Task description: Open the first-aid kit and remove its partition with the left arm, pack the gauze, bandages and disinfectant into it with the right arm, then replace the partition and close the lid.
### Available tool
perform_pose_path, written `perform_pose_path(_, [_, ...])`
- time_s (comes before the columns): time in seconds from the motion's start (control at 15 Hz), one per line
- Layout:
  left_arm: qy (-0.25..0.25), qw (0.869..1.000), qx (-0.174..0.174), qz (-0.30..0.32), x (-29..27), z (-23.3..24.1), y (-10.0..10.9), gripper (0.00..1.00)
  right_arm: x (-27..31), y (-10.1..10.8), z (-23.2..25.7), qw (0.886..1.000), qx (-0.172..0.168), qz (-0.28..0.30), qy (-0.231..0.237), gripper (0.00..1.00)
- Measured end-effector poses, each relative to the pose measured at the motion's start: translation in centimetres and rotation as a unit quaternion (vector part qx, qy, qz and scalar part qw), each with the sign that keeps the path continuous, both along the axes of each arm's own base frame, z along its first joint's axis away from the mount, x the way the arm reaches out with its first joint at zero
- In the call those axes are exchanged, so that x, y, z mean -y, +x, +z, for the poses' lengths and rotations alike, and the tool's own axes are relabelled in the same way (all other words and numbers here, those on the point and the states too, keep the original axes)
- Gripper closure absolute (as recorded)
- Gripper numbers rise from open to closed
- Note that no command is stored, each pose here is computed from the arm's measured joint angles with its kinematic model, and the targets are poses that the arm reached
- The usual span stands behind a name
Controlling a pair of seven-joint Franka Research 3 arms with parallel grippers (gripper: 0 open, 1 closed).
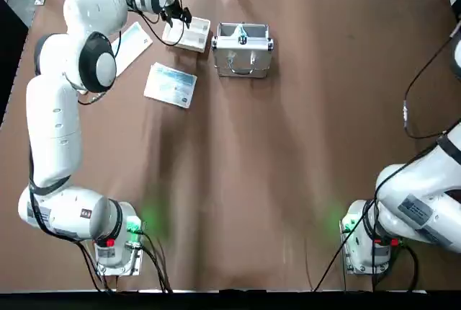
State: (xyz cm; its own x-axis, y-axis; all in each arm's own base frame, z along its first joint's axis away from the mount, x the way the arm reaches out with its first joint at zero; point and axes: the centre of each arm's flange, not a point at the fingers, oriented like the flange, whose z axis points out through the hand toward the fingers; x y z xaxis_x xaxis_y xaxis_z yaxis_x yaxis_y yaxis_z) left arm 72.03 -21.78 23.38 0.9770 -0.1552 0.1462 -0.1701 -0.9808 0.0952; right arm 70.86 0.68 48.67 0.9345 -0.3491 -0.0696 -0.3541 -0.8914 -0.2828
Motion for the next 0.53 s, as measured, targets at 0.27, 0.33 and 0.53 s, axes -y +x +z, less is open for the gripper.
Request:
perform_pose_path(0.27, [-0.002,1.000,0.001,-0.001,0.3,-2.1,-0.1,0.02,5.4,-1.1,2.5,1.000,0.016,0.000,-0.018,0.38])
perform_pose_path(0.33, [-0.002,1.000,0.001,0.000,0.3,-2.2,-0.1,0.02,6.0,-1.4,3.0,1.000,0.018,0.001,-0.022,0.38])
perform_pose_path(0.53, [-0.002,1.000,0.001,0.000,0.2,-2.2,-0.1,0.10,7.1,-2.2,4.3,0.999,0.020,0.011,-0.035,0.29])
